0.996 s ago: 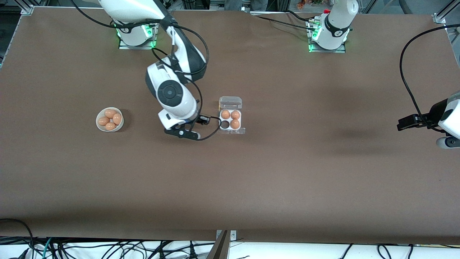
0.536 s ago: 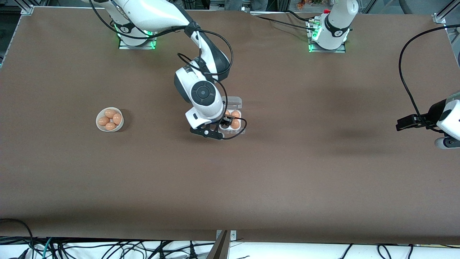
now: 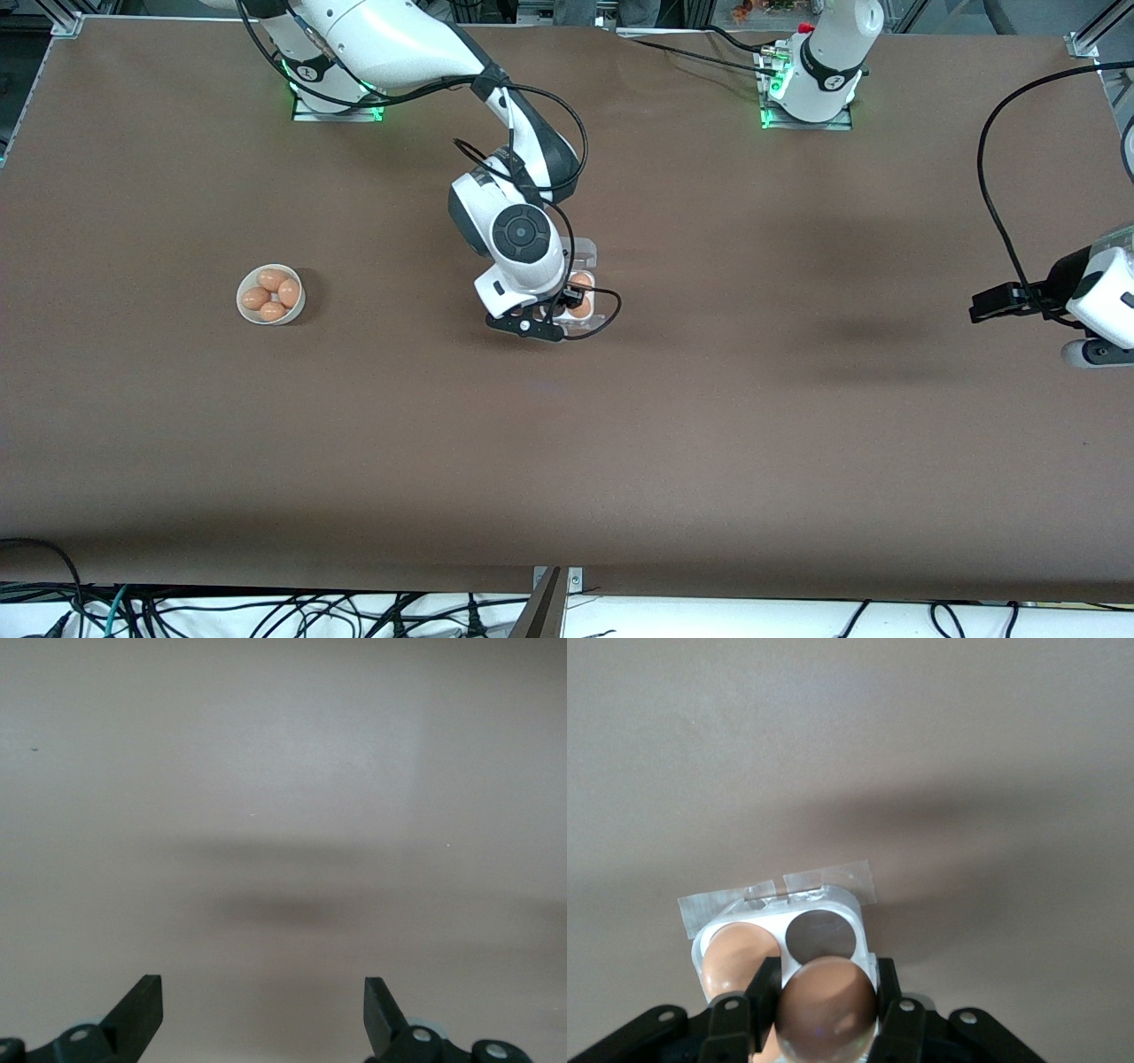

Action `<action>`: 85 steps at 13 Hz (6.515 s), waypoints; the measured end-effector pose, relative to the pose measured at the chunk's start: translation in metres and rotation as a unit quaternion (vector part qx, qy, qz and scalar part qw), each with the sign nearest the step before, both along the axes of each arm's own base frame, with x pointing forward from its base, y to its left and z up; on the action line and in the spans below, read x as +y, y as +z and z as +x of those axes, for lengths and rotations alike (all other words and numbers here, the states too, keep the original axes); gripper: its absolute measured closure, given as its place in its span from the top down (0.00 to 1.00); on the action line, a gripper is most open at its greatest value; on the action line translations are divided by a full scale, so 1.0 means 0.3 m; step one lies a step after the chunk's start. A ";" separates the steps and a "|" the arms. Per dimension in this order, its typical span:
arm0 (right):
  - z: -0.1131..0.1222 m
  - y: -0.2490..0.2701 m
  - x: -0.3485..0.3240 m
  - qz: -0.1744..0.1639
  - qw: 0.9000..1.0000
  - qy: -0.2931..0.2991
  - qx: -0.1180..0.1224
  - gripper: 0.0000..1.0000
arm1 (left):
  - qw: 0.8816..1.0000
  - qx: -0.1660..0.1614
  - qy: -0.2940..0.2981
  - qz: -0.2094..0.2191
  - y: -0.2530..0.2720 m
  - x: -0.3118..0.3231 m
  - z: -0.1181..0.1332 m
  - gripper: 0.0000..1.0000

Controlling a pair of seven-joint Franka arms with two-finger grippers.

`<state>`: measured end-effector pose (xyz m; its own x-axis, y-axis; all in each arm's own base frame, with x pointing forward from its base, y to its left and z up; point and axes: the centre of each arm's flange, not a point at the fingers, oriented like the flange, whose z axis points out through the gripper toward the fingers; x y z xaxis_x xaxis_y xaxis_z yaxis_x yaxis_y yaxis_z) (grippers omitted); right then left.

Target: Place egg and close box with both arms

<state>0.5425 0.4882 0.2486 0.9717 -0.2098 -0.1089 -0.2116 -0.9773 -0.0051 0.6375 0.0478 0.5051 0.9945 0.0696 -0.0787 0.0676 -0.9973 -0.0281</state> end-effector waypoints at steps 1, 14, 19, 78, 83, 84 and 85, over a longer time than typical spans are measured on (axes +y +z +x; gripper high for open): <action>-0.008 -0.010 0.010 0.001 1.000 0.002 0.000 0.48 | 1.000 0.002 -0.007 -0.001 -0.008 -0.030 0.004 1.00; -0.025 -0.047 0.041 0.009 1.000 0.007 -0.003 1.00 | 0.991 0.095 -0.047 -0.085 -0.126 -0.502 -0.051 0.18; 0.011 -0.007 0.032 0.011 1.000 0.010 -0.019 1.00 | 0.982 0.148 -0.007 -0.119 -0.248 -0.777 -0.089 0.07; 0.163 1.101 -1.440 -0.013 0.991 0.105 -0.087 1.00 | 0.995 0.021 0.091 0.035 -0.546 -1.118 0.065 0.88; 0.163 1.101 -1.440 -0.013 0.991 0.106 -0.087 1.00 | 0.992 -0.001 0.127 0.021 -0.394 -0.838 0.167 1.00; 0.163 1.101 -1.439 -0.013 0.990 0.106 -0.087 1.00 | 0.992 -0.009 0.128 0.016 -0.352 -0.770 0.187 1.00; 0.163 1.101 -1.439 -0.013 0.990 0.106 -0.087 1.00 | 0.992 -0.017 0.127 0.010 -0.302 -0.696 0.202 1.00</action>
